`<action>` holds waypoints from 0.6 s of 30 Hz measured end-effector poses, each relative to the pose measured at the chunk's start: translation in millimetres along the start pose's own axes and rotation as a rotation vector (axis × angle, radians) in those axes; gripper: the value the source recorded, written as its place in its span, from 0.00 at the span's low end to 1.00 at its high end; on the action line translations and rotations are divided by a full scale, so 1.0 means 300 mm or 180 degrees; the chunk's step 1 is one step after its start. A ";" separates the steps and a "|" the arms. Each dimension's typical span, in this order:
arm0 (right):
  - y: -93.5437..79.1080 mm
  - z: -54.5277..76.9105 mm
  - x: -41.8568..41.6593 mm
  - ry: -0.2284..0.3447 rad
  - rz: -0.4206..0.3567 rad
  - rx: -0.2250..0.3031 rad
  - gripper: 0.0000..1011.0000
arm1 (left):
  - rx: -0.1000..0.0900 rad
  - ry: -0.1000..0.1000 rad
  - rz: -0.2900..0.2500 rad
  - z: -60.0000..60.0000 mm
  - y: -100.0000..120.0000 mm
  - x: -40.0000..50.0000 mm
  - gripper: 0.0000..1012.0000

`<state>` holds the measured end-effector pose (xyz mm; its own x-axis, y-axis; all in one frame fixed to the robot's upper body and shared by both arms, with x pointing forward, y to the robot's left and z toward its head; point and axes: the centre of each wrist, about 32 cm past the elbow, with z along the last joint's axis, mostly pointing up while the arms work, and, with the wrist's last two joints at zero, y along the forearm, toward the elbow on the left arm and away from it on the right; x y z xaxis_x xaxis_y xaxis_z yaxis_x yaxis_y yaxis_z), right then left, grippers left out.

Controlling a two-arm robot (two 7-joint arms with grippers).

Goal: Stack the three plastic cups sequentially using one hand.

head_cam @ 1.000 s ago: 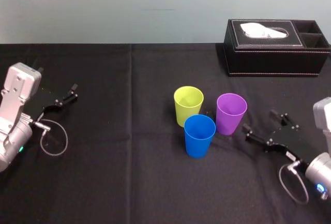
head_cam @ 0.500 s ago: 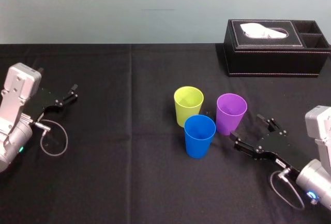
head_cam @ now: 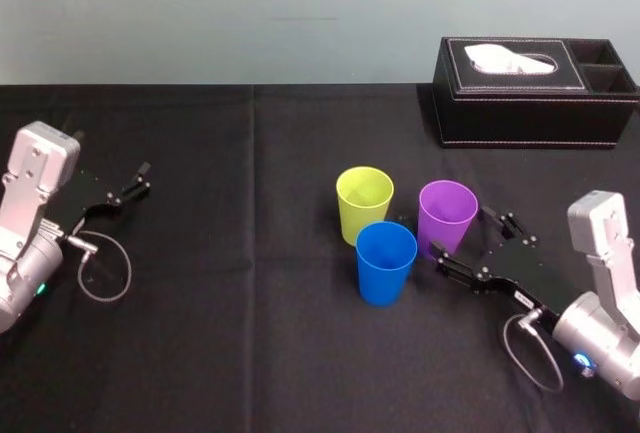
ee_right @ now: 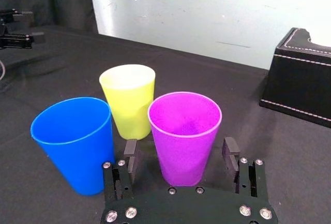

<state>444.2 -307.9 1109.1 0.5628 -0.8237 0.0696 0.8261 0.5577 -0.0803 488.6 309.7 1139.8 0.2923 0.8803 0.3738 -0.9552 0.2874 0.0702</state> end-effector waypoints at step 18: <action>0.109 0.014 0.006 -0.0040 -0.0039 -0.0006 0.99 | 0.0000 0.0000 0.0000 0.000 0.000 0.000 1.00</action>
<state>472.5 -290.7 1110.9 0.5529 -0.8291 0.0832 0.8329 0.5474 -0.0813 488.6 309.7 1139.8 0.2923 0.8803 0.3738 -0.9552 0.2874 0.0703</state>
